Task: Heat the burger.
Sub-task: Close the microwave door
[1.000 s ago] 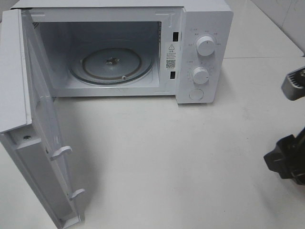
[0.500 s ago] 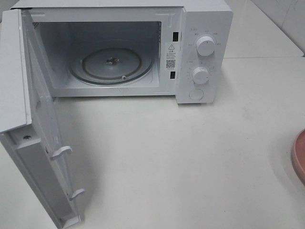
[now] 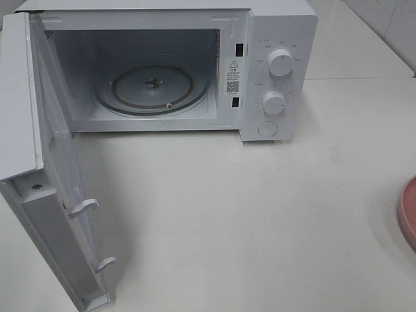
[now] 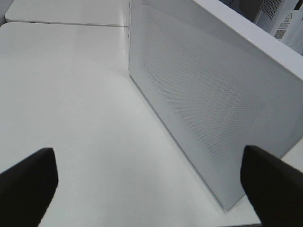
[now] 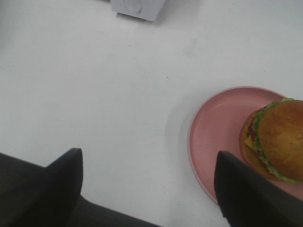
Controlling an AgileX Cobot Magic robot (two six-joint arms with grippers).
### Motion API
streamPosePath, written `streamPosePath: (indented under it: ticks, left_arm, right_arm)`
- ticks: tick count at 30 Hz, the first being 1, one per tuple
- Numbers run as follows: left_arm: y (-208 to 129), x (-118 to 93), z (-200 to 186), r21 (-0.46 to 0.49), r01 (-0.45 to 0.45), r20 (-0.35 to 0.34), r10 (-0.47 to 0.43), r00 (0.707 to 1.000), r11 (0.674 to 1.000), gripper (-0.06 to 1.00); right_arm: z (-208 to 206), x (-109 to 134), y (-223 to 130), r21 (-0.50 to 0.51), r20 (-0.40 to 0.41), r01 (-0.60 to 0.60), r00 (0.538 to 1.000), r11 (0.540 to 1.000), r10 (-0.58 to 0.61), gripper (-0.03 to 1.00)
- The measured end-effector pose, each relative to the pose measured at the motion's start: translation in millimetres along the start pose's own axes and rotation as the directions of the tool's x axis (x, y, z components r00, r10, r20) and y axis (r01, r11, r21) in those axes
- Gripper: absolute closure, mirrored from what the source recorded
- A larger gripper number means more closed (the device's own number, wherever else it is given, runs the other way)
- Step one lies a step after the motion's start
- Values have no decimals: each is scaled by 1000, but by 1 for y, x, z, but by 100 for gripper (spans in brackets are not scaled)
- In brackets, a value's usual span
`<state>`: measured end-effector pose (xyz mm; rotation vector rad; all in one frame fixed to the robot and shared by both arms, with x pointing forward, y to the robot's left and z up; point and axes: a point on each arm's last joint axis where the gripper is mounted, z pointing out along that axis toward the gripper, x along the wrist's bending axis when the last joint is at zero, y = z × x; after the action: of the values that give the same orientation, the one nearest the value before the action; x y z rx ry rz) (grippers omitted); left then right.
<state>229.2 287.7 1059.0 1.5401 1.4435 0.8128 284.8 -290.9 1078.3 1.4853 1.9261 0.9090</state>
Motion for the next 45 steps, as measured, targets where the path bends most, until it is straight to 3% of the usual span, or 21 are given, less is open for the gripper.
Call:
streamPosePath:
  ticks: [16,23,45]
  left_arm:
    - [0,0,0,0,0,0,0,1000,1000,-2]
    - [0,0,0,0,0,0,0,1000,1000,-2]
    - [0,0,0,0,0,0,0,1000,1000,-2]
  right_arm:
    - [-17,-2,-28,-121,107,-66,991,990,79,21]
    - [-25,3,-47,-254,145,-101,979,962,141,21]
    - [-26,4,-48,-268,156,-113,975,957,158,22]
